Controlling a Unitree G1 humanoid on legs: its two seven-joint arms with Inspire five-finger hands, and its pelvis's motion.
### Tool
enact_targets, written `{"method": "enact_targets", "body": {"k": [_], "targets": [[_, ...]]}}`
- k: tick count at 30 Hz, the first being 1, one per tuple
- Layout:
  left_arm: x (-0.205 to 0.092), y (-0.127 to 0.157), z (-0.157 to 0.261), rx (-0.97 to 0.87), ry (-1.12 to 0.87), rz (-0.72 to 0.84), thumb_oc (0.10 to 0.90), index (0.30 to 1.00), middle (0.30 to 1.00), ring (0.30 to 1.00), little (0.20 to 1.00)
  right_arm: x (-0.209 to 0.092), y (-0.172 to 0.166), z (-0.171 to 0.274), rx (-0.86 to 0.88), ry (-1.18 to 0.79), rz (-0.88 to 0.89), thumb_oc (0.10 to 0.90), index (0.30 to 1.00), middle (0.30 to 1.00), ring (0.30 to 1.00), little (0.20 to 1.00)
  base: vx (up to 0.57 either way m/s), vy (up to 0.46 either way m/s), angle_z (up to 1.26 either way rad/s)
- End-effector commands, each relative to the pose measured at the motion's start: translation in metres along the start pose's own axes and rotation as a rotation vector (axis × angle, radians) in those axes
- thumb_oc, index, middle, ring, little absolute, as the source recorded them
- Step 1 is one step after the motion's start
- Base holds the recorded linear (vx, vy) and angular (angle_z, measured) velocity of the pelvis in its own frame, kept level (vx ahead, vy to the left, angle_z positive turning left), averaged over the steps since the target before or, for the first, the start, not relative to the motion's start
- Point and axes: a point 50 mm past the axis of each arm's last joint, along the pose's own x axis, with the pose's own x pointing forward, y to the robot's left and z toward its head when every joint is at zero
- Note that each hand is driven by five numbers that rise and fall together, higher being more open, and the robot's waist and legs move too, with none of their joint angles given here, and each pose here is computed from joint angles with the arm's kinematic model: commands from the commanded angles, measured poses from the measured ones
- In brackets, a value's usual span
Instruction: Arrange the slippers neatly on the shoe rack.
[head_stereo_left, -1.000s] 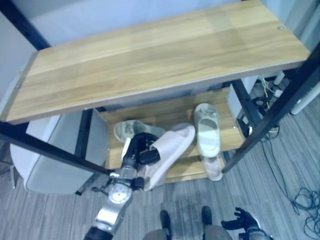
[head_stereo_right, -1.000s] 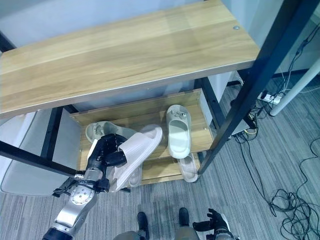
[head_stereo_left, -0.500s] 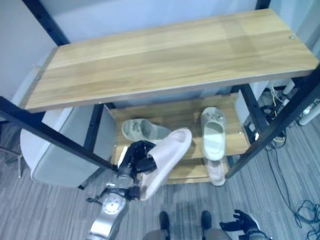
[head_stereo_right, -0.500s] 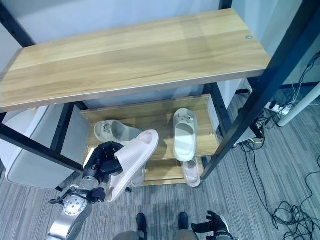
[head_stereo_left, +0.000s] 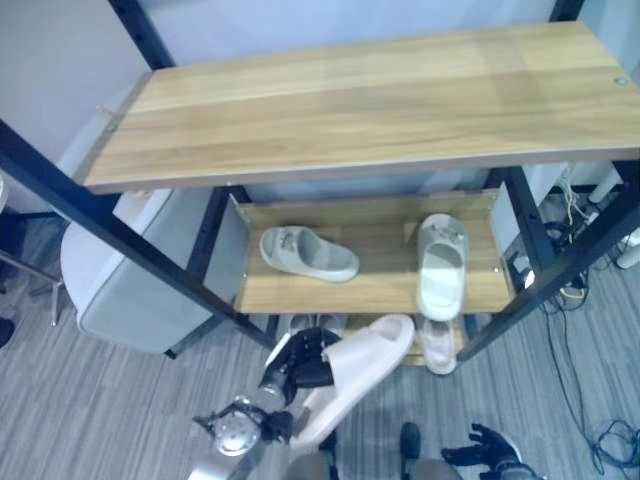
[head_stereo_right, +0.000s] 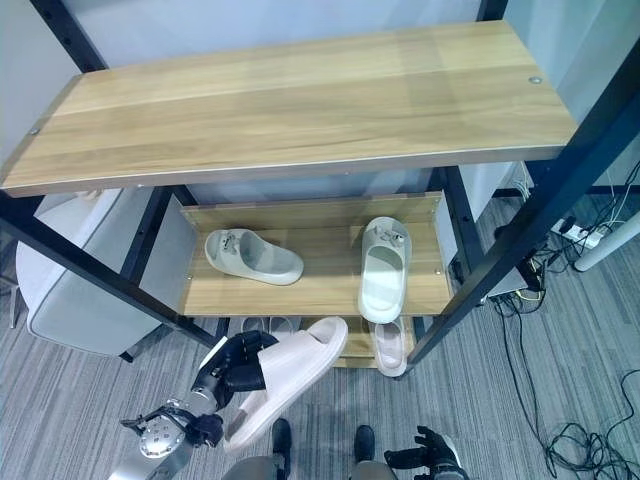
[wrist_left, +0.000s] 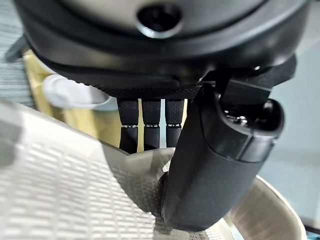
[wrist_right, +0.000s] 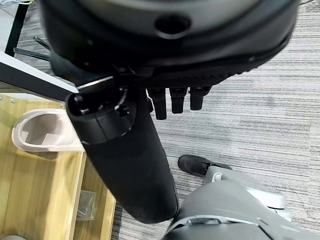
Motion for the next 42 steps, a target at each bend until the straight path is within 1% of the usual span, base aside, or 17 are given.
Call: {"method": "enact_targets", "body": {"k": [1, 10, 11, 15, 21, 27, 31, 35, 38, 42], "targets": [[0.013, 0.003, 0.064, 0.051, -0.294, -0.046, 0.400, 0.300, 0.300, 0.300, 0.300, 0.005, -0.004, 0.032, 0.034, -0.100, -0.017, 0.800, 0.900, 0.900, 0.900, 0.900, -0.11, 0.100, -0.01], [0.016, 0.006, 0.068, 0.079, -0.306, -0.033, 0.400, 0.300, 0.300, 0.300, 0.300, 0.005, 0.002, 0.031, 0.046, -0.082, -0.002, 0.800, 0.900, 0.900, 0.900, 0.900, -0.03, 0.139, -0.06], [0.016, 0.009, 0.068, 0.088, -0.307, -0.017, 0.400, 0.300, 0.300, 0.300, 0.300, 0.006, 0.006, 0.036, 0.018, -0.092, 0.011, 0.800, 0.900, 0.900, 0.900, 0.900, -0.09, 0.115, -0.35], [0.020, 0.013, 0.068, 0.123, -0.293, -0.002, 0.400, 0.300, 0.300, 0.300, 0.300, 0.006, 0.015, 0.038, 0.024, -0.098, 0.034, 0.800, 0.900, 0.900, 0.900, 0.900, -0.22, 0.089, -0.45], [0.017, 0.019, 0.065, 0.136, -0.276, 0.013, 0.400, 0.300, 0.300, 0.300, 0.300, 0.004, 0.024, 0.024, 0.016, -0.050, 0.054, 0.800, 0.900, 0.900, 0.900, 0.900, -0.10, -0.091, -0.28], [0.014, 0.023, 0.056, 0.126, -0.246, 0.049, 0.400, 0.300, 0.300, 0.300, 0.300, 0.004, 0.022, 0.036, 0.004, -0.109, 0.057, 0.800, 0.900, 0.900, 0.900, 0.900, -0.03, -0.110, -0.11], [0.023, 0.023, 0.060, 0.140, -0.252, 0.066, 0.400, 0.300, 0.300, 0.300, 0.300, 0.005, 0.017, 0.049, 0.011, -0.155, 0.042, 0.800, 0.900, 0.900, 0.900, 0.900, -0.12, -0.080, 0.06], [0.033, 0.026, 0.080, 0.184, -0.319, 0.104, 0.400, 0.300, 0.300, 0.300, 0.300, 0.005, 0.011, 0.076, 0.040, -0.243, 0.019, 0.800, 0.900, 0.900, 0.900, 0.900, -0.23, -0.062, 0.08], [0.039, 0.029, 0.094, 0.219, -0.372, 0.153, 0.400, 0.300, 0.300, 0.300, 0.300, 0.004, 0.004, 0.093, 0.077, -0.302, -0.007, 0.800, 0.900, 0.900, 0.900, 0.900, -0.13, -0.021, 0.04], [0.044, 0.033, 0.106, 0.286, -0.416, 0.218, 0.400, 0.300, 0.300, 0.300, 0.300, -0.003, -0.003, 0.126, 0.158, -0.442, -0.035, 0.800, 0.900, 0.900, 0.900, 0.900, -0.10, 0.028, -0.01]]}}
